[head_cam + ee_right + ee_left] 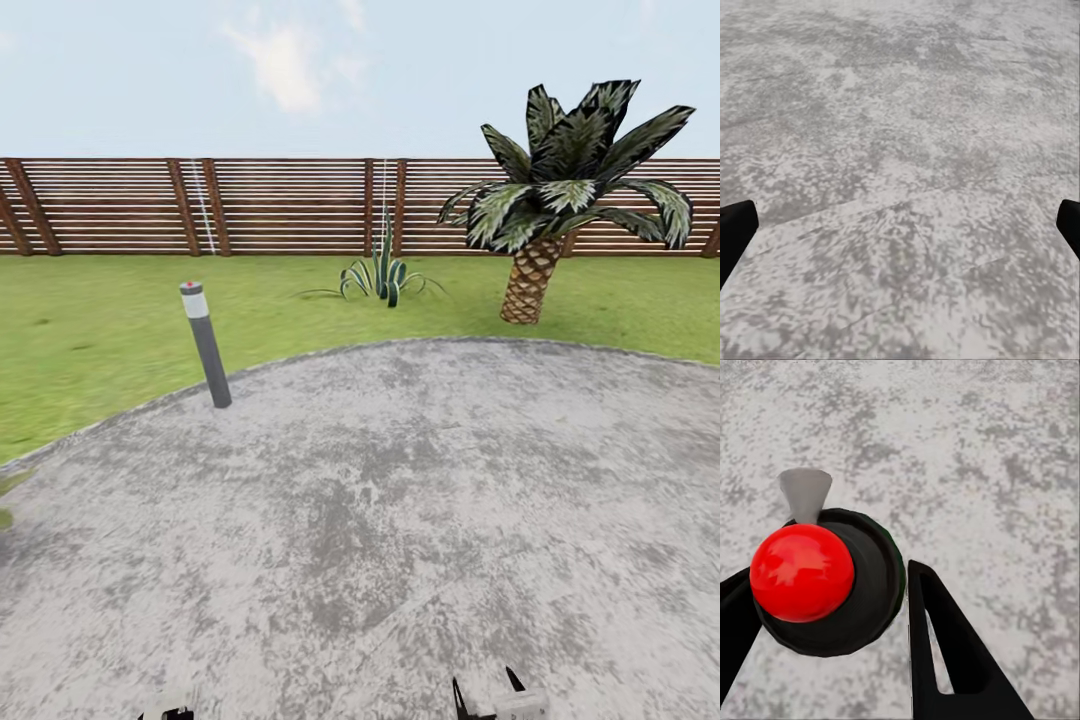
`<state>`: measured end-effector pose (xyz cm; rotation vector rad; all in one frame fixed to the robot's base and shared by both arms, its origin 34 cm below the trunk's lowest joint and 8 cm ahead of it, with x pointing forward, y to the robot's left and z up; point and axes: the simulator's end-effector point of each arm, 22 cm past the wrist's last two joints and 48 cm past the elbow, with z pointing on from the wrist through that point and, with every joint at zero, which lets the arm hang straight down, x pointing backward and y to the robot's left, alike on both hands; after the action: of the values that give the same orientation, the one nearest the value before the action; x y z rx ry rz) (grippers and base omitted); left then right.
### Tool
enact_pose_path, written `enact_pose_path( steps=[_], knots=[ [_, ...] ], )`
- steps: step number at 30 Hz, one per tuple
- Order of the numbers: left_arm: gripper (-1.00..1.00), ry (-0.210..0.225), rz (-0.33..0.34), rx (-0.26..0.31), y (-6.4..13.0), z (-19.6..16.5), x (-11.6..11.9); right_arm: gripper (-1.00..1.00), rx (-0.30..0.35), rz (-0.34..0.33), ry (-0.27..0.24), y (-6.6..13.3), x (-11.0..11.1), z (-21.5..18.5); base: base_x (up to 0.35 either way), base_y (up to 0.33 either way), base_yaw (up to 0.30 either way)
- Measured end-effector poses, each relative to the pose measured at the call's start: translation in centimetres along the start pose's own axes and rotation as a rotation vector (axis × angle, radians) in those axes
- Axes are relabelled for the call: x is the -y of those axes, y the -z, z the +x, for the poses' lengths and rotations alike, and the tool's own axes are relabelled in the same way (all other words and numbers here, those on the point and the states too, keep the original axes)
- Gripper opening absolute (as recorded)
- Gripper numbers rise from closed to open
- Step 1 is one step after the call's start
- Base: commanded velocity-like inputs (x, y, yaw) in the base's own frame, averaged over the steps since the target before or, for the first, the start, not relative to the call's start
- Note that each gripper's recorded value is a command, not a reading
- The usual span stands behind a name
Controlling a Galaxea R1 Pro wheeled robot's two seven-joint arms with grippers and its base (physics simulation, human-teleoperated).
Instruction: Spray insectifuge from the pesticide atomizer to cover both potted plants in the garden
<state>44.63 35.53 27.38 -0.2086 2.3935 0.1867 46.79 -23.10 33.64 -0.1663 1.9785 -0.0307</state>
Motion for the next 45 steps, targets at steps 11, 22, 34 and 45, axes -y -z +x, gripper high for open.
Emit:
enact_pose_path(
  steps=[11,22,34,45],
  knots=[
    [-1.00,0.000,0.000,0.000,0.00,-0.01,0.00,1.00,0.001,-0.001,-0.001,0.00,-0.11,-0.03,0.340,0.000,0.000],
    [-1.00,0.000,0.001,0.000,-0.01,-0.03,0.01,1.00,0.001,0.000,-0.002,-0.01,-0.10,-0.04,0.334,-0.071,0.066],
    [-1.00,-0.001,0.001,0.000,-0.01,-0.01,0.01,1.00,0.000,0.000,-0.003,-0.02,-0.19,-0.03,0.282,-0.161,0.274],
    [-1.00,-0.001,0.001,0.000,-0.01,0.00,0.01,1.00,0.000,0.000,-0.003,-0.02,-0.18,-0.02,0.247,-0.187,0.278]
  ],
)
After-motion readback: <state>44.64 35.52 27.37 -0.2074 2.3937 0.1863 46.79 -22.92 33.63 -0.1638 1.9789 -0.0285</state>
